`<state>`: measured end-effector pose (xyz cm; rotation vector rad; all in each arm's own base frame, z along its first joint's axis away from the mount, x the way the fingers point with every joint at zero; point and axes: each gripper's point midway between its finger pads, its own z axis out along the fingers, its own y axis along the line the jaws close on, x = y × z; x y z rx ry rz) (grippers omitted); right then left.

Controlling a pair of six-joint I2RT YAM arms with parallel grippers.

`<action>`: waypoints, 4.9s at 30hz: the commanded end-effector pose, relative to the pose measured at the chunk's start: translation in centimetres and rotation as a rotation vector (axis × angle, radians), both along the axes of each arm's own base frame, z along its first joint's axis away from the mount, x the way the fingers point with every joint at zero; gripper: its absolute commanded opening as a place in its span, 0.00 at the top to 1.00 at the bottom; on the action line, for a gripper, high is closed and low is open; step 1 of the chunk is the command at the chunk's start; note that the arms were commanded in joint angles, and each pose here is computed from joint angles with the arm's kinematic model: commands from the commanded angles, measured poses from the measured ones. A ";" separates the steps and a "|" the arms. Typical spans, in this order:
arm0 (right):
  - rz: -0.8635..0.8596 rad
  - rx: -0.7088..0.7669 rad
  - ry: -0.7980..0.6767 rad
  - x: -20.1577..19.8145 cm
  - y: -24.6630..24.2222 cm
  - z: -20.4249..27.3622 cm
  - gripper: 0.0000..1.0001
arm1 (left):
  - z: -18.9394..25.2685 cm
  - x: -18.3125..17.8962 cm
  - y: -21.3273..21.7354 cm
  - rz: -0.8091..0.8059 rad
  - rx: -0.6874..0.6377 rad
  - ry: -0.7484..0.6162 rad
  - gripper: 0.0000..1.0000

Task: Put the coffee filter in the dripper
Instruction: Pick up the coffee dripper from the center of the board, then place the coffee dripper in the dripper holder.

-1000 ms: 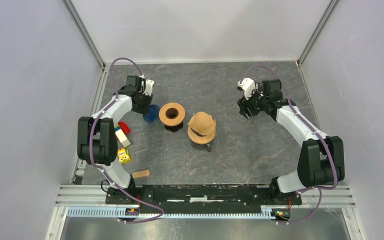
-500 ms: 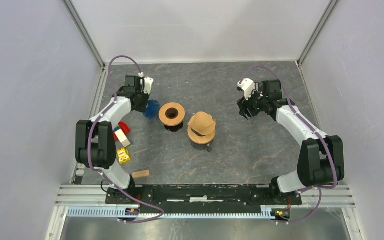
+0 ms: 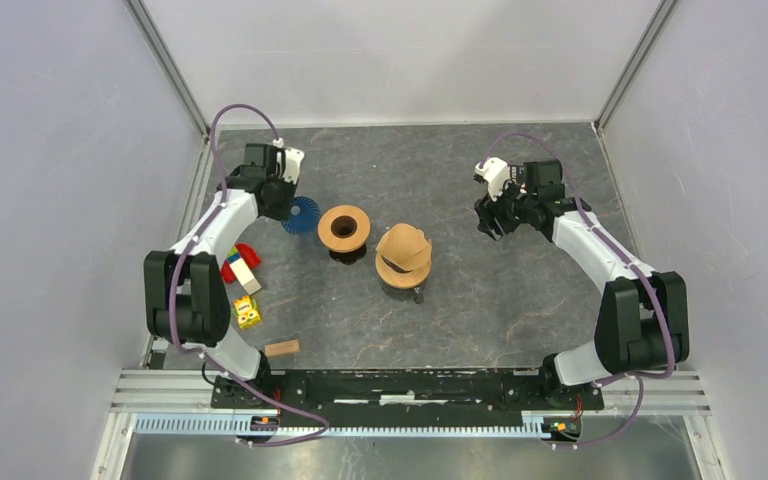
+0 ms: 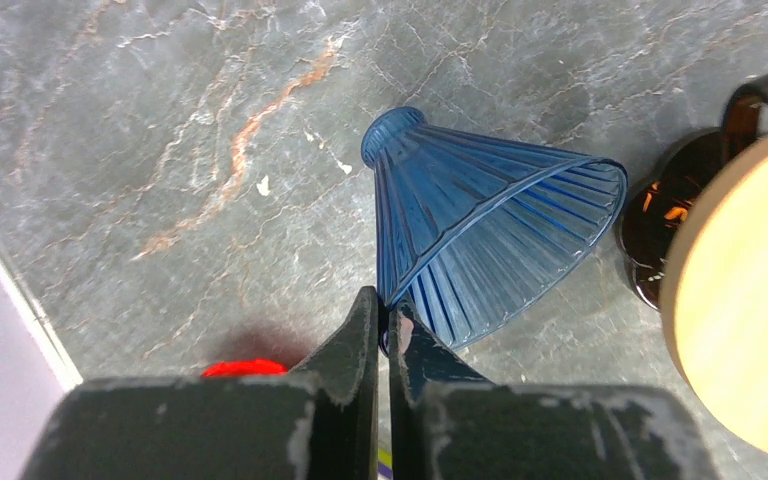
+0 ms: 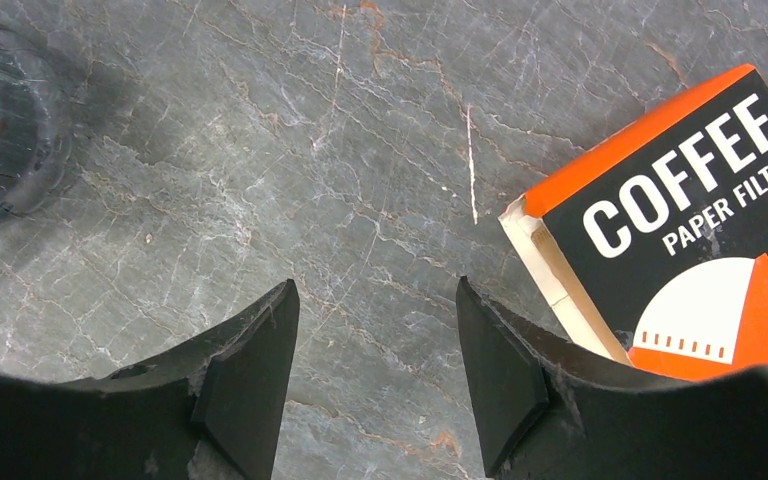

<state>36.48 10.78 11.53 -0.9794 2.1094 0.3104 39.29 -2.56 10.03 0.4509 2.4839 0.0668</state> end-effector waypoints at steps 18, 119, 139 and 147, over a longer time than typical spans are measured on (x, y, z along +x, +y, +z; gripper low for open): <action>0.322 0.053 -0.487 0.6 9.5 19.9 0.33 | 15.6 -6.2 -6.9 -0.097 -0.416 0.043 0.98; 0.910 -0.371 -0.372 -2.9 32.2 3.4 0.83 | 8.5 -3.1 -10.5 -0.037 -0.563 0.387 0.69; 0.920 -0.448 -0.380 -2.9 31.6 3.3 0.88 | 6.6 -1.3 -11.5 -0.048 -0.509 0.391 0.73; 0.919 -0.471 -0.377 -3.1 31.4 2.7 0.90 | 5.8 -1.7 -11.2 -0.075 -0.490 0.378 0.97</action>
